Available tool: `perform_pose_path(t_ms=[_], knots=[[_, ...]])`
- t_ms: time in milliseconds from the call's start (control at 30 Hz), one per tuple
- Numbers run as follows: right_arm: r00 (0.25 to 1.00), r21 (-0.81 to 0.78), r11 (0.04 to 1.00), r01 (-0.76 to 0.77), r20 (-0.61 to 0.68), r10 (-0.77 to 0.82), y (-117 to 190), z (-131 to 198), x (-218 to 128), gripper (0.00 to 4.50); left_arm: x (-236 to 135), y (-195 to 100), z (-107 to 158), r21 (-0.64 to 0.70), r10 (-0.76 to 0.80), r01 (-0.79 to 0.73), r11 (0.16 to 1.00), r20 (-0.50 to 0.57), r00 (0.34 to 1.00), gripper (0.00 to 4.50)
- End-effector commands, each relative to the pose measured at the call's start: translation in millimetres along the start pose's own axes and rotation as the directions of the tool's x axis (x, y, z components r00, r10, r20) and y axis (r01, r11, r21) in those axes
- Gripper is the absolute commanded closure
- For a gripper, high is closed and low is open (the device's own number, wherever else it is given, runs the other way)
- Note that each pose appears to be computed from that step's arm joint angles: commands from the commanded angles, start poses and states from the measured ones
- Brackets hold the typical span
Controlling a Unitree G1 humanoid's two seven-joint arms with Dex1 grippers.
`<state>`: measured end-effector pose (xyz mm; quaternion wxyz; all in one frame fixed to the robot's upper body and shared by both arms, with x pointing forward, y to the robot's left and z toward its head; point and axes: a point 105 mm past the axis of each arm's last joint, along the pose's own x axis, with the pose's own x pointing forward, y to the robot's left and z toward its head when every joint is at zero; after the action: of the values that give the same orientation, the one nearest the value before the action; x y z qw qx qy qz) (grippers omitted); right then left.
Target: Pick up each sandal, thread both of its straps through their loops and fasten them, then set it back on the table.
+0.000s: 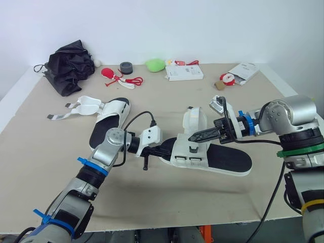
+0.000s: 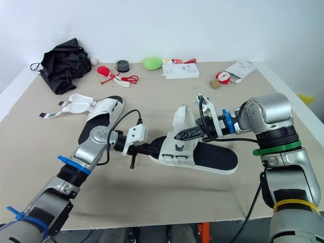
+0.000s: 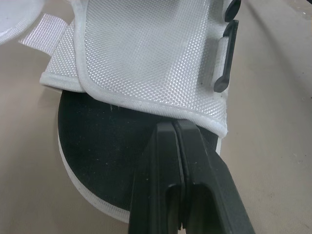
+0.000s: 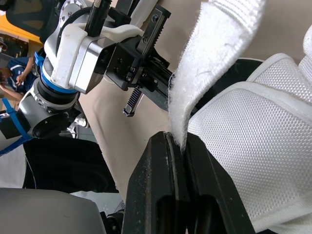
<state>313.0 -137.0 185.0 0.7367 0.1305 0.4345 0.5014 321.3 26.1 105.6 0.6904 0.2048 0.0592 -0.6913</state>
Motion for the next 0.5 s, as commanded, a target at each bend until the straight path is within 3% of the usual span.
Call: perform_pose_path(t_ms=[33,500], knots=[[1.0,-0.018,1.0,0.024,0.008,-0.024,-4.8,-3.0,-3.8,4.43,1.6,-10.2,-25.1,-0.07,-0.029,0.024,0.997,-0.076,0.997,4.5],[0.999,0.016,1.0,-0.01,-0.035,0.01,3.4,-14.9,0.2,4.43,3.4,-10.7,-24.4,-0.071,-0.027,0.022,0.997,-0.071,0.997,4.5]])
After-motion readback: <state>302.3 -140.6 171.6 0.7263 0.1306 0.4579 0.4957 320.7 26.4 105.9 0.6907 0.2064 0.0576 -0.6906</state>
